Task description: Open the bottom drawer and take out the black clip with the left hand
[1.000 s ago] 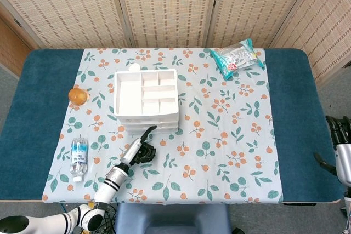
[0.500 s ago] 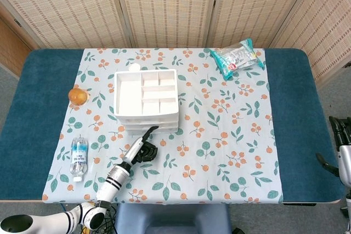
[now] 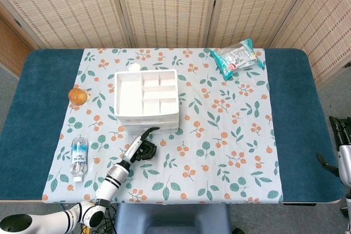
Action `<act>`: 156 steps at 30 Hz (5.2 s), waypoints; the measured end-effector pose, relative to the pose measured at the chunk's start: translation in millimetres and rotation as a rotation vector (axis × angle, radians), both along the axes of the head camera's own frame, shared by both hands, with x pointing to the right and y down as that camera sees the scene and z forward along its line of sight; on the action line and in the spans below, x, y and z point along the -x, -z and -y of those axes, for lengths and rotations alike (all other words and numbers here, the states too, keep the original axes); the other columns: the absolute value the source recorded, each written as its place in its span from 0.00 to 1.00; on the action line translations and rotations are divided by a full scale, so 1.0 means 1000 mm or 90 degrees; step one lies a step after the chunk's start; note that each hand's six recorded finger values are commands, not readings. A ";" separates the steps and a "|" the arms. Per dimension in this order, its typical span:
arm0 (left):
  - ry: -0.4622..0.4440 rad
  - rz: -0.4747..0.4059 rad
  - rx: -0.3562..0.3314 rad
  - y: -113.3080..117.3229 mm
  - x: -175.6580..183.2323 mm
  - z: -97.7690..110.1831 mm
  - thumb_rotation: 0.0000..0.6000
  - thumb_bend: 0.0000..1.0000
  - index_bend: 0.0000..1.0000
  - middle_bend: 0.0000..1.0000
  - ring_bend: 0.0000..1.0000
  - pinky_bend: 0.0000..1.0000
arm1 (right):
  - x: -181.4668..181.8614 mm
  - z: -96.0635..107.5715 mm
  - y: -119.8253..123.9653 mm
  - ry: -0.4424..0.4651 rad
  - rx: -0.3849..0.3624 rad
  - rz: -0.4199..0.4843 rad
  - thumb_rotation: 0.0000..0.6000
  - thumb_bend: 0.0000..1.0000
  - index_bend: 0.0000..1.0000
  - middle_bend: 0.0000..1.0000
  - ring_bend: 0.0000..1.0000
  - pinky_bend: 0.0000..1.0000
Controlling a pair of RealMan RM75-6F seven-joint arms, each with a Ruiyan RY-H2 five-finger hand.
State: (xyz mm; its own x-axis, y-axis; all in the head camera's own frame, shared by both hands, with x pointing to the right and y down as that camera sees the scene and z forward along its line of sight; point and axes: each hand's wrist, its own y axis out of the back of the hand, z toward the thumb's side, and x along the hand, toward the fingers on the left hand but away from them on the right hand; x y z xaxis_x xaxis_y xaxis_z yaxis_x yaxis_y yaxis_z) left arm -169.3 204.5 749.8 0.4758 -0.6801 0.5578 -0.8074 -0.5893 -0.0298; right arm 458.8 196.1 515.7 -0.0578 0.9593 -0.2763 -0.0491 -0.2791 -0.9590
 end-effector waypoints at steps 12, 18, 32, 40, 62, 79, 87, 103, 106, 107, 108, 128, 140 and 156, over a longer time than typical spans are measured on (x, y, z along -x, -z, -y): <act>-0.011 -0.012 0.005 0.006 0.000 -0.009 1.00 0.55 0.15 0.87 0.97 1.00 | 0.000 0.000 0.000 0.000 -0.001 -0.001 1.00 0.24 0.00 0.12 0.04 0.00; -0.018 -0.016 0.008 0.008 0.000 -0.015 1.00 0.55 0.14 0.87 0.97 1.00 | 0.000 -0.001 0.001 0.000 -0.002 0.000 1.00 0.24 0.00 0.12 0.04 0.00; -0.019 -0.023 0.009 0.012 0.004 -0.021 1.00 0.55 0.00 0.87 0.97 1.00 | 0.000 0.000 0.001 0.001 -0.003 0.002 1.00 0.24 0.00 0.13 0.04 0.00; -0.025 -0.029 0.007 0.018 0.007 -0.025 1.00 0.55 0.00 0.87 0.97 1.00 | 0.001 -0.001 0.001 0.001 -0.004 0.003 1.00 0.24 0.00 0.13 0.05 0.00; -0.164 0.062 -0.109 0.076 0.044 -0.012 1.00 0.56 0.06 0.87 0.99 1.00 | 0.005 0.000 0.000 0.011 -0.006 0.010 1.00 0.24 0.00 0.13 0.05 0.00; -0.216 0.196 -0.111 0.075 0.054 0.013 1.00 0.56 0.07 0.89 1.00 1.00 | -0.002 -0.003 0.000 0.003 -0.008 0.010 1.00 0.24 0.00 0.13 0.05 0.00; -0.222 0.215 -0.107 0.070 0.052 0.022 1.00 0.56 0.08 0.89 1.00 1.00 | -0.005 -0.003 0.000 -0.002 -0.008 0.010 1.00 0.24 0.00 0.13 0.05 0.00; -0.242 0.249 -0.111 0.064 0.049 0.029 1.00 0.56 0.19 0.90 1.00 1.00 | -0.008 -0.003 -0.002 -0.008 -0.004 0.017 1.00 0.24 0.00 0.13 0.05 0.00; -0.243 0.247 -0.113 0.066 0.048 0.030 1.00 0.56 0.21 0.90 1.00 1.00 | -0.008 -0.003 -0.002 -0.008 -0.003 0.018 1.00 0.24 0.00 0.13 0.05 0.00; -0.244 0.246 -0.113 0.066 0.048 0.030 1.00 0.56 0.21 0.90 1.00 1.00 | -0.008 -0.003 -0.002 -0.008 -0.003 0.018 1.00 0.24 0.00 0.13 0.05 0.00; -0.244 0.245 -0.114 0.067 0.048 0.030 1.00 0.56 0.22 0.90 1.00 1.00 | -0.008 -0.003 -0.002 -0.008 -0.003 0.018 1.00 0.24 0.00 0.13 0.05 0.00; -0.279 0.223 -0.118 0.076 0.050 0.019 0.95 0.56 0.25 0.90 1.00 1.00 | -0.004 -0.002 0.000 -0.006 -0.004 0.019 1.00 0.24 0.00 0.13 0.05 0.00; -0.305 0.226 -0.120 0.079 0.050 0.015 0.90 0.56 0.25 0.90 1.00 1.00 | -0.005 -0.002 0.000 -0.009 -0.003 0.018 1.00 0.24 0.00 0.13 0.05 0.00; -0.338 0.218 -0.119 0.086 0.048 0.002 0.86 0.56 0.25 0.90 1.00 1.00 | -0.005 -0.002 0.000 -0.011 -0.005 0.017 1.00 0.24 0.00 0.13 0.05 0.00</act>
State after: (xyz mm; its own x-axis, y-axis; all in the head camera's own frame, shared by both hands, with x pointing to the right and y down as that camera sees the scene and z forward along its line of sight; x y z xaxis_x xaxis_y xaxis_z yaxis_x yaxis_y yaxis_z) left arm -217.1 202.1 663.8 0.5905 -0.5015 0.6323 -0.3345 -0.8651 -0.3738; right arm 463.9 197.6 515.7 -0.0670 0.9603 -0.2708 -0.0194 -0.2726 -0.9619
